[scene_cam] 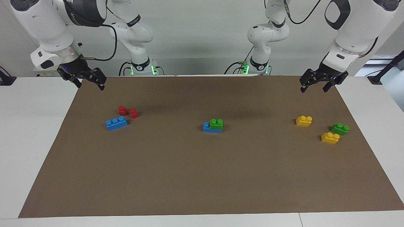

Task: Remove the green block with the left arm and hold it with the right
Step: 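Move both grippers toward the joined green and blue bricks, then lower the left gripper onto green brick while the right gripper lowers onto blue, then close the left gripper on green brick while the right gripper grips blue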

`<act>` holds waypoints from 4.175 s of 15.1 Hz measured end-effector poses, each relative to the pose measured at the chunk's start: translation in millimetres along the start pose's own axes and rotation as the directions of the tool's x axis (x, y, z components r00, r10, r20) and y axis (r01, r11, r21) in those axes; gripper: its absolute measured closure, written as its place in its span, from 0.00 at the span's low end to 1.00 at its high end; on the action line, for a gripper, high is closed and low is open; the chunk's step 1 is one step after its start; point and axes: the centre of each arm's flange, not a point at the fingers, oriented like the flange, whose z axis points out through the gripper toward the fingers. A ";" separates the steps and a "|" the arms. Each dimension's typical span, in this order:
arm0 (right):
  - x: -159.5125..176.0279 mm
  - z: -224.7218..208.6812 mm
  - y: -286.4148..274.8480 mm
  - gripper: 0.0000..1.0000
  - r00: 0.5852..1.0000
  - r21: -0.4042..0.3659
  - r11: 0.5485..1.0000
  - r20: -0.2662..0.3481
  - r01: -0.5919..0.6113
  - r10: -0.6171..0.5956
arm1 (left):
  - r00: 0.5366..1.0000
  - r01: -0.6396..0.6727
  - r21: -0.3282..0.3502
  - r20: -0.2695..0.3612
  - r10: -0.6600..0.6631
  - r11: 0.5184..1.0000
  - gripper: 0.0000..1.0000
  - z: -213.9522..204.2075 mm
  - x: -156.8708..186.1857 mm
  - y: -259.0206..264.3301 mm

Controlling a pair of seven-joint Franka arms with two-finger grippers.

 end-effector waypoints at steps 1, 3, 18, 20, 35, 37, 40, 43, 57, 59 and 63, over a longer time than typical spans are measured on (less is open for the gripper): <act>0.0 0.0 0.0 0.00 1.000 0.000 1.000 0.000 0.000 0.000 | 1.000 0.000 0.000 0.000 0.000 1.000 0.00 0.0 0.0 0.0; 0.0 0.1 0.0 0.00 1.000 0.000 1.000 0.000 0.000 0.000 | 1.000 0.000 0.000 0.000 0.000 1.000 0.00 0.0 0.0 0.0; 6.1 70.9 -118.9 0.00 0.672 0.134 0.659 0.193 -0.740 0.715 | 0.997 0.071 -0.001 -0.019 -0.071 0.997 0.00 1.1 2.4 5.7; 13.1 93.0 -144.0 0.00 0.537 0.129 0.523 0.280 -0.842 0.796 | 0.992 0.124 -0.005 -0.033 -0.124 0.992 0.00 9.8 3.2 23.4; 4.9 213.1 -277.6 0.01 0.251 0.117 0.223 0.515 -0.968 0.819 | 0.446 0.892 -0.084 -0.003 -0.895 0.444 0.00 109.5 -35.3 223.8; 1.4 232.3 -292.1 0.00 0.244 0.104 0.223 0.520 -0.969 0.819 | 0.335 0.939 -0.091 0.016 -0.942 0.332 0.00 128.2 -33.6 241.5; -4.3 256.9 -314.2 0.01 0.240 0.106 0.217 0.521 -0.971 0.819 | 0.194 0.978 -0.082 0.042 -0.980 0.190 0.00 159.7 -31.6 268.4; -11.6 273.8 -332.9 0.00 0.244 0.113 0.216 0.519 -0.970 0.820 | 0.085 0.995 -0.052 0.048 -0.995 0.083 0.00 190.9 -31.5 287.6; -30.3 321.7 -371.7 0.40 0.210 0.129 0.167 0.525 -0.978 0.825 | -0.053 0.998 -0.029 -0.005 -0.999 -0.053 0.00 264.9 -33.6 322.2; -30.2 321.8 -371.6 0.60 0.209 0.129 0.166 0.525 -0.978 0.825 | -0.064 0.997 -0.032 -0.003 -0.998 -0.064 0.00 265.1 -34.4 323.7; -30.2 321.8 -371.5 0.66 0.209 0.129 0.166 0.525 -0.978 0.825 | -0.069 0.997 -0.032 -0.001 -0.998 -0.069 0.00 268.2 -39.1 329.2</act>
